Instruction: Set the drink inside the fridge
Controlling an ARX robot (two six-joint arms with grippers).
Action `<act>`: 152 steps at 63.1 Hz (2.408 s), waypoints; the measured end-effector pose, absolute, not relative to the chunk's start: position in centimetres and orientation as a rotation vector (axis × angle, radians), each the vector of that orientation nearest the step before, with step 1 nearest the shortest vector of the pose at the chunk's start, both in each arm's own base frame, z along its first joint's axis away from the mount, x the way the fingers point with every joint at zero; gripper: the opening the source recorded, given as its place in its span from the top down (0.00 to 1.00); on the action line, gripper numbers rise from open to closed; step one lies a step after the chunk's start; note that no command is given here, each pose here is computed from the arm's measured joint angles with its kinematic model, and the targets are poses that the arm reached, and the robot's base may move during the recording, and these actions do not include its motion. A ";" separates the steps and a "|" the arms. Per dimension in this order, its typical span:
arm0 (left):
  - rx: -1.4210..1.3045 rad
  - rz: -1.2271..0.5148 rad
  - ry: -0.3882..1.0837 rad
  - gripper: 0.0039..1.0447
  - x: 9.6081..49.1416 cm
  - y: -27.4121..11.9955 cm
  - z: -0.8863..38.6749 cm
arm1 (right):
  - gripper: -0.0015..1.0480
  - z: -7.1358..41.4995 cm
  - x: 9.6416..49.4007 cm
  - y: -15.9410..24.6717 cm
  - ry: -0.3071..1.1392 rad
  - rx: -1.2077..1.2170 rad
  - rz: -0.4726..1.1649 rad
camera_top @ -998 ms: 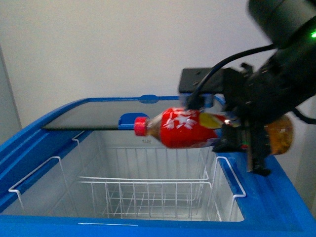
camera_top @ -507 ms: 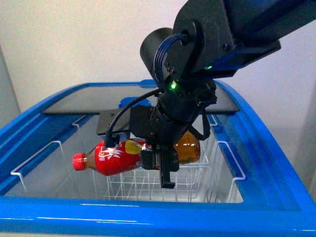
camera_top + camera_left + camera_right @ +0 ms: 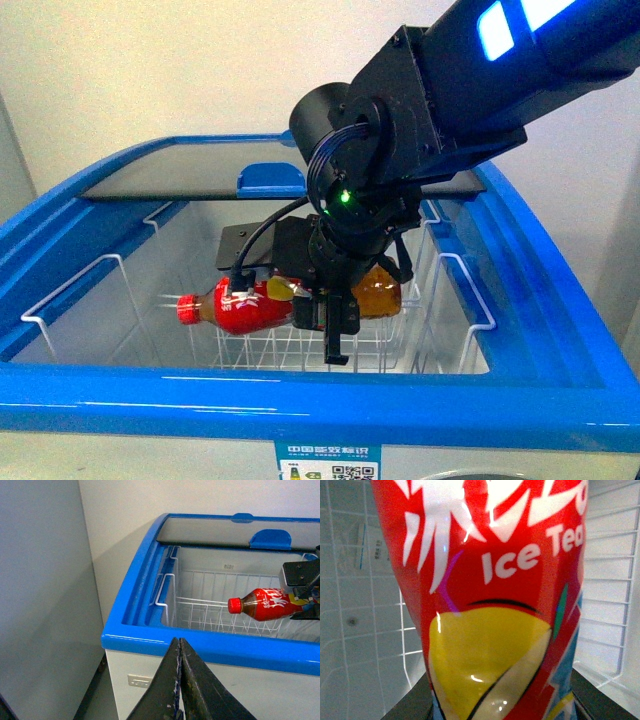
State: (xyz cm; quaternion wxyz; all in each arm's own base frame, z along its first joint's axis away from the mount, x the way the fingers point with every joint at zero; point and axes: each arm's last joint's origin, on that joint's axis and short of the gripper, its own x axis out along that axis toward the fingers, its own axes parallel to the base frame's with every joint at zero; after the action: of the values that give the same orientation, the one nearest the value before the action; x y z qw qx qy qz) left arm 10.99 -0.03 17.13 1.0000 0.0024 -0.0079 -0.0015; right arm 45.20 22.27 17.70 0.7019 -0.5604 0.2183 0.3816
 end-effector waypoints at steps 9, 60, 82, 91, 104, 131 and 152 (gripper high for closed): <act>0.005 -0.003 -0.001 0.98 10.6 0.0 16.9 | 0.61 16.8 44.9 22.8 0.478 -1.242 0.858; 0.002 -0.003 -0.010 0.21 9.7 0.0 16.8 | 0.07 26.4 44.0 19.4 0.313 -1.026 0.727; 0.002 -0.003 -0.010 0.08 9.7 0.0 16.8 | 0.07 39.8 32.1 4.5 0.262 -0.435 0.028; 0.002 -0.003 -0.010 0.08 9.7 0.0 16.8 | 0.07 38.0 22.6 3.0 0.362 -0.203 0.010; 0.002 -0.003 -0.010 0.08 9.7 0.0 16.8 | 0.24 33.7 11.0 2.8 0.083 -0.026 -0.002; 0.002 -0.003 -0.011 0.08 9.7 0.0 16.8 | 0.97 22.3 9.7 0.2 -0.005 0.001 0.011; 0.002 -0.003 -0.011 0.08 9.7 0.0 16.8 | 0.97 19.3 9.8 0.0 0.005 0.001 0.003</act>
State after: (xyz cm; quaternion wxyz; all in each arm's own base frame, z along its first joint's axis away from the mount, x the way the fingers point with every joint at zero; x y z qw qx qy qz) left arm 9.71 -0.03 16.82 1.0000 0.0012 -0.0054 -0.0013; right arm 9.80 0.03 19.29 1.0000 0.0005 0.0026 0.0015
